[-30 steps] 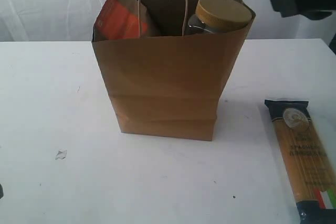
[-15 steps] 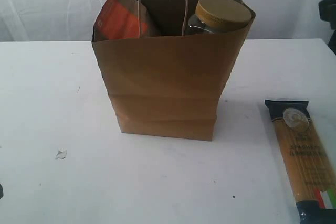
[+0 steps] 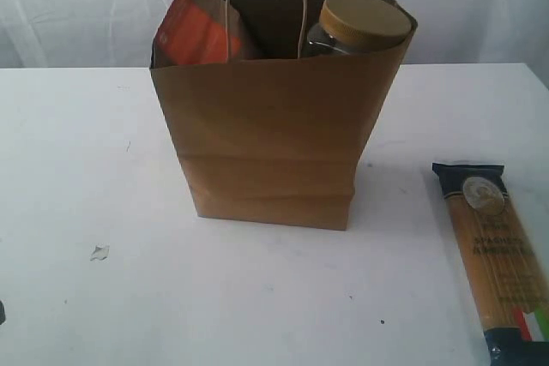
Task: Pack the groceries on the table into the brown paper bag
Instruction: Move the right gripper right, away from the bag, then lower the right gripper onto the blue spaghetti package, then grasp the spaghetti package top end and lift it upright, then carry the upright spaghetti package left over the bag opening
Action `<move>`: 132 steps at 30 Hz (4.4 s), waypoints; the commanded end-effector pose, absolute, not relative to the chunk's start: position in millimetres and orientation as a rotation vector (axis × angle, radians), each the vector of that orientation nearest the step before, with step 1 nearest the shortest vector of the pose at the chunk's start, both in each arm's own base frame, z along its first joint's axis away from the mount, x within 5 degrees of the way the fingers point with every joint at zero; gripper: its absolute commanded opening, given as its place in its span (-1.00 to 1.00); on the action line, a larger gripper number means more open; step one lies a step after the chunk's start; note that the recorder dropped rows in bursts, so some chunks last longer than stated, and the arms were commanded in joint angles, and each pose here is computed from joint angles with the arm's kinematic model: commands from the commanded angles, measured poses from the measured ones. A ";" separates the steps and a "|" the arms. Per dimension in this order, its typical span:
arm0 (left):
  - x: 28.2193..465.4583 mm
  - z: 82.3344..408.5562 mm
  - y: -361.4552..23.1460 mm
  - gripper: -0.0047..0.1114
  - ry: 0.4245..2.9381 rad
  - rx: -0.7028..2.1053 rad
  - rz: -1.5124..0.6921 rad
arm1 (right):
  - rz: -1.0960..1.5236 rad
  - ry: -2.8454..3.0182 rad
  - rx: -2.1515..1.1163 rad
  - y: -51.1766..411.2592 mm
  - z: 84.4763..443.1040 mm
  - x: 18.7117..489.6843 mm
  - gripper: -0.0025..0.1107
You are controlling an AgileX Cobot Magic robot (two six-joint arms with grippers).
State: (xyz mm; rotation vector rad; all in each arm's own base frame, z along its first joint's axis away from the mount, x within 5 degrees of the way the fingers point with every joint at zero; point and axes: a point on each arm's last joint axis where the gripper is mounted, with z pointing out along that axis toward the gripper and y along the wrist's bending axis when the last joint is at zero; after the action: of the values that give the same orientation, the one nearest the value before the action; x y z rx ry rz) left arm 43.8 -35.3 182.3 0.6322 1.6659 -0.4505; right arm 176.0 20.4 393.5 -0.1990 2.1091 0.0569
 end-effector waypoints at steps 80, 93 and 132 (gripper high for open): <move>43.5 181.9 -35.3 -0.92 1.664 0.625 -0.462 | 0.103 2.462 -0.136 24.4 271.8 330.3 -0.96; 43.5 181.9 -35.3 -0.92 1.664 0.625 -0.462 | 0.155 2.286 -0.187 37.3 342.4 279.1 -0.96; 43.5 181.9 -35.3 -0.92 1.663 0.626 -0.460 | 0.459 1.381 -0.111 53.3 540.8 177.4 -0.96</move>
State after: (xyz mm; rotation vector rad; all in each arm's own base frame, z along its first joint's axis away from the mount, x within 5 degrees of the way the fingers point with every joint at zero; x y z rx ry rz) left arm 43.8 -35.3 182.3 0.6322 1.6659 -0.4505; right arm 180.8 54.2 521.8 -0.1440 1.5089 0.4379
